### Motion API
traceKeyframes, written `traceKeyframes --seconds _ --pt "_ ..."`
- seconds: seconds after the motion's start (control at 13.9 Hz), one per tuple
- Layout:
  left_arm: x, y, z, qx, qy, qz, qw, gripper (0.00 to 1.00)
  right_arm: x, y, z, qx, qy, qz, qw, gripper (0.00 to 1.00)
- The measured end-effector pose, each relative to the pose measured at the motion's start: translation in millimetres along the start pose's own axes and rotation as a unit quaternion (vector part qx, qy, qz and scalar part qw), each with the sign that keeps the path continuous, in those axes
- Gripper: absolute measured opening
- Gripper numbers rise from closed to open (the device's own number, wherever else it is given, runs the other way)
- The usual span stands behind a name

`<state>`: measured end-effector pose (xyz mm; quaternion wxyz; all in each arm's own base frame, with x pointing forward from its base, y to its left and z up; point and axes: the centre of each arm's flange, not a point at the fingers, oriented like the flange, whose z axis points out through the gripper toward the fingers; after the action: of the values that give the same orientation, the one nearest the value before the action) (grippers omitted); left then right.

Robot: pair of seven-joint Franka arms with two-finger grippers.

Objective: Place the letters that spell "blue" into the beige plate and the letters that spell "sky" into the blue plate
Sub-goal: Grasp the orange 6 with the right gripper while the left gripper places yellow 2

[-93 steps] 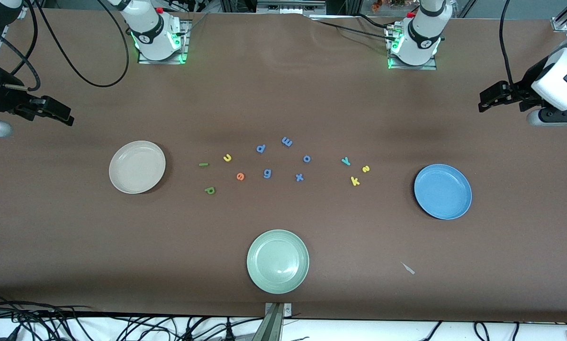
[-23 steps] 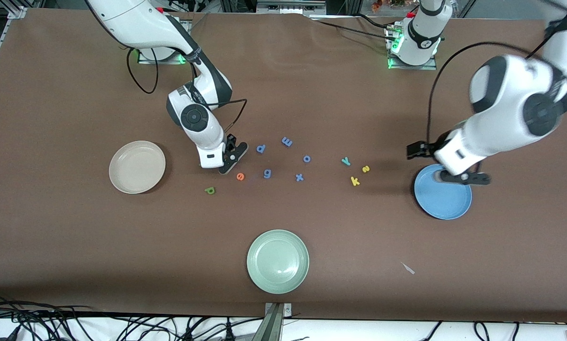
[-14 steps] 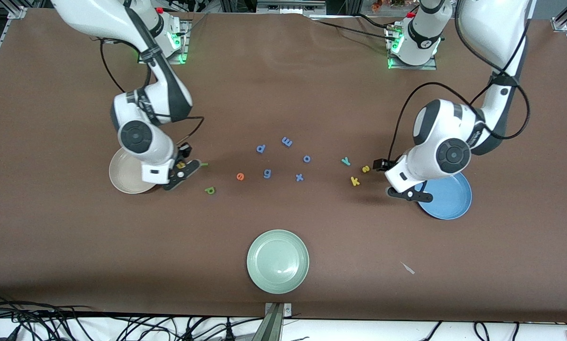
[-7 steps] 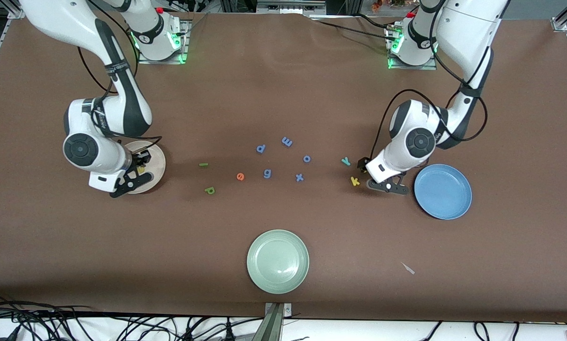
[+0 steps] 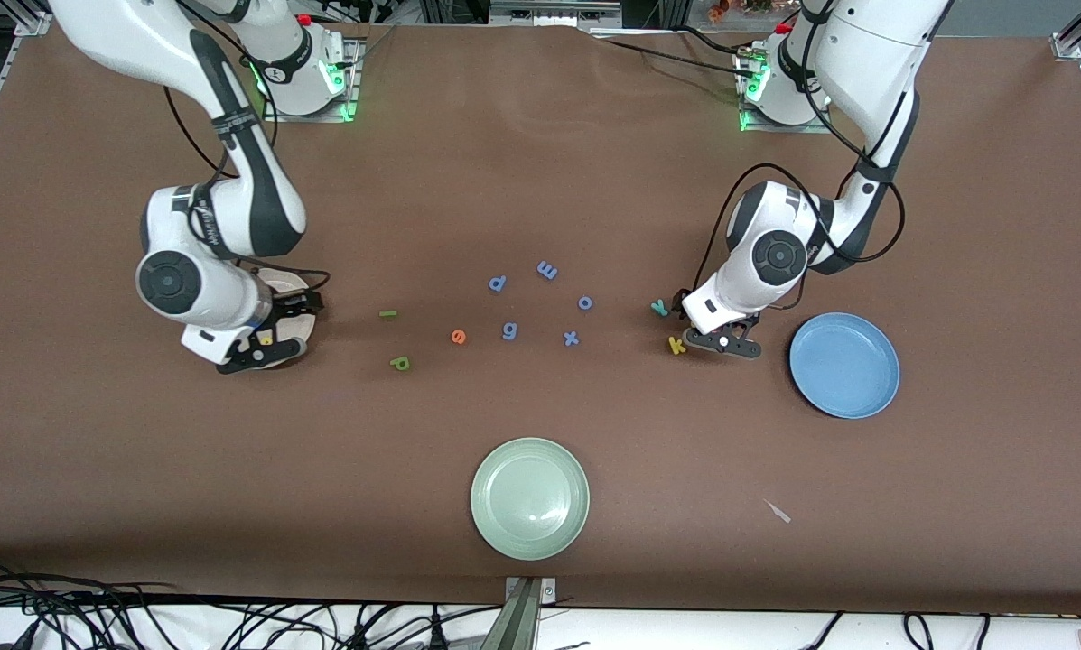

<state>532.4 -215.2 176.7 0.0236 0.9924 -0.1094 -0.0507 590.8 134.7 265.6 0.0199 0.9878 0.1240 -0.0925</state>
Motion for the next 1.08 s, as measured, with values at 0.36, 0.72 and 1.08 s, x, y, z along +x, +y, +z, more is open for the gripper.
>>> traceKeyframes --seconds 0.36,0.72,1.08 --pt "0 0 5 0.014 0.004 0.019 1.000 0.38 24 -87 -17 0.032 0.028 0.100 0.994 1.00" --pt "1 -2 3 0.016 0.007 0.018 1.000 0.26 53 -147 -2 0.067 0.033 0.171 0.982 1.00" --pt "14 -64 -42 0.012 0.046 -0.027 0.999 0.26 64 -205 34 0.074 0.042 0.212 0.974 1.00"
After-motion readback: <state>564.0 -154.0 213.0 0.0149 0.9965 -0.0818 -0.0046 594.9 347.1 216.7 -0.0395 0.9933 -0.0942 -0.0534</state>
